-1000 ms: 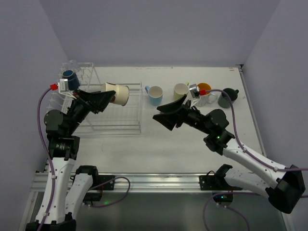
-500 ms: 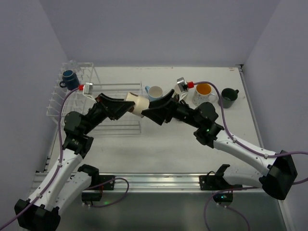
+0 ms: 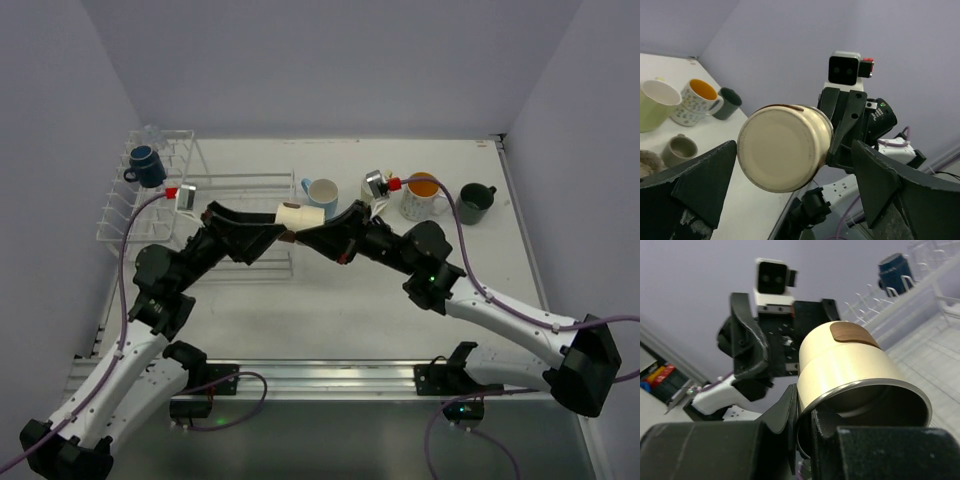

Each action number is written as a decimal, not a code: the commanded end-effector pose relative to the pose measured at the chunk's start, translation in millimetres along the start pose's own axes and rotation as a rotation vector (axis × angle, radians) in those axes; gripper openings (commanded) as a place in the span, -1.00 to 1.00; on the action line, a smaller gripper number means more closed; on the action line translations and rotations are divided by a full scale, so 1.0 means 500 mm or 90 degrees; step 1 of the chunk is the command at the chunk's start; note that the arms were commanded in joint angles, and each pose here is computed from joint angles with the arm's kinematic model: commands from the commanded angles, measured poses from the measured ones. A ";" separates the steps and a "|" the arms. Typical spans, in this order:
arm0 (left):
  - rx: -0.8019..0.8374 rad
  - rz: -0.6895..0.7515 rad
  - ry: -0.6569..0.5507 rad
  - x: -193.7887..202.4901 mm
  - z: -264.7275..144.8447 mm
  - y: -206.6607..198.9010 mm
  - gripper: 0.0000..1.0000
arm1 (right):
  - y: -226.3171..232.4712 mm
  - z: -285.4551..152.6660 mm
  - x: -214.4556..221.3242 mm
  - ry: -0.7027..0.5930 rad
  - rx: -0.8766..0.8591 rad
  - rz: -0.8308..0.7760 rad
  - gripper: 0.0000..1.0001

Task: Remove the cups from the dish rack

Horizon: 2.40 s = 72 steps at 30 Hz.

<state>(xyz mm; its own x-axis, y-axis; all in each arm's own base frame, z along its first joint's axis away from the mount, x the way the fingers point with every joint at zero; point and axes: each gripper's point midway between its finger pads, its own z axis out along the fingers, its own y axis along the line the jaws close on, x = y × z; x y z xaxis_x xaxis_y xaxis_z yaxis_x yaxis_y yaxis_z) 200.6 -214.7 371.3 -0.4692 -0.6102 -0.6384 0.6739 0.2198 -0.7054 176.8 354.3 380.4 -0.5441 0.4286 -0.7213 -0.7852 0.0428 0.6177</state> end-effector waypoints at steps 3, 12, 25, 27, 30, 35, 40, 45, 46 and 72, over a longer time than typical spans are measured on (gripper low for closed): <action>-0.096 0.173 -0.043 -0.065 -0.033 -0.009 1.00 | -0.076 -0.082 -0.009 -0.003 0.182 -0.091 -1.00; -0.337 0.375 0.103 -0.027 -0.127 0.155 1.00 | -0.375 -0.426 -0.042 0.125 0.750 -0.098 -1.00; -0.358 0.392 0.136 0.024 -0.163 0.214 1.00 | -0.588 -0.511 -0.039 0.272 0.965 -0.077 -1.00; -0.376 0.398 0.129 0.016 -0.168 0.221 1.00 | -0.608 -0.509 -0.038 0.288 0.969 -0.074 -0.98; -0.373 0.396 0.131 0.018 -0.167 0.220 1.00 | -0.646 -0.515 -0.019 0.320 0.987 -0.066 -0.96; -0.380 0.395 0.131 0.018 -0.169 0.224 1.00 | -0.685 -0.528 0.005 0.348 1.010 -0.057 -0.96; -0.431 0.403 0.118 0.001 -0.181 0.244 1.00 | -0.694 -0.534 0.011 0.348 1.020 -0.051 -0.66; -0.543 0.417 0.069 -0.064 -0.204 0.257 1.00 | -0.656 -0.521 -0.026 0.298 1.010 -0.069 -0.17; -0.564 0.415 0.058 -0.077 -0.206 0.258 1.00 | -0.647 -0.521 -0.028 0.295 1.006 -0.070 -0.10; -0.975 0.350 -0.179 -0.559 -0.224 0.329 1.00 | -0.368 -0.385 -0.040 0.051 0.556 -0.107 0.33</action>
<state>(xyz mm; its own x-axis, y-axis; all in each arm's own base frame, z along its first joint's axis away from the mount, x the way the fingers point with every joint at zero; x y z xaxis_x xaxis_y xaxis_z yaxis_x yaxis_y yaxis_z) 388.7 46.0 400.1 -0.1641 -0.2337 -0.9583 -0.4423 0.8858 -0.1403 278.5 152.4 195.1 -0.5357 0.2668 -0.8012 -0.2837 0.8367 0.4684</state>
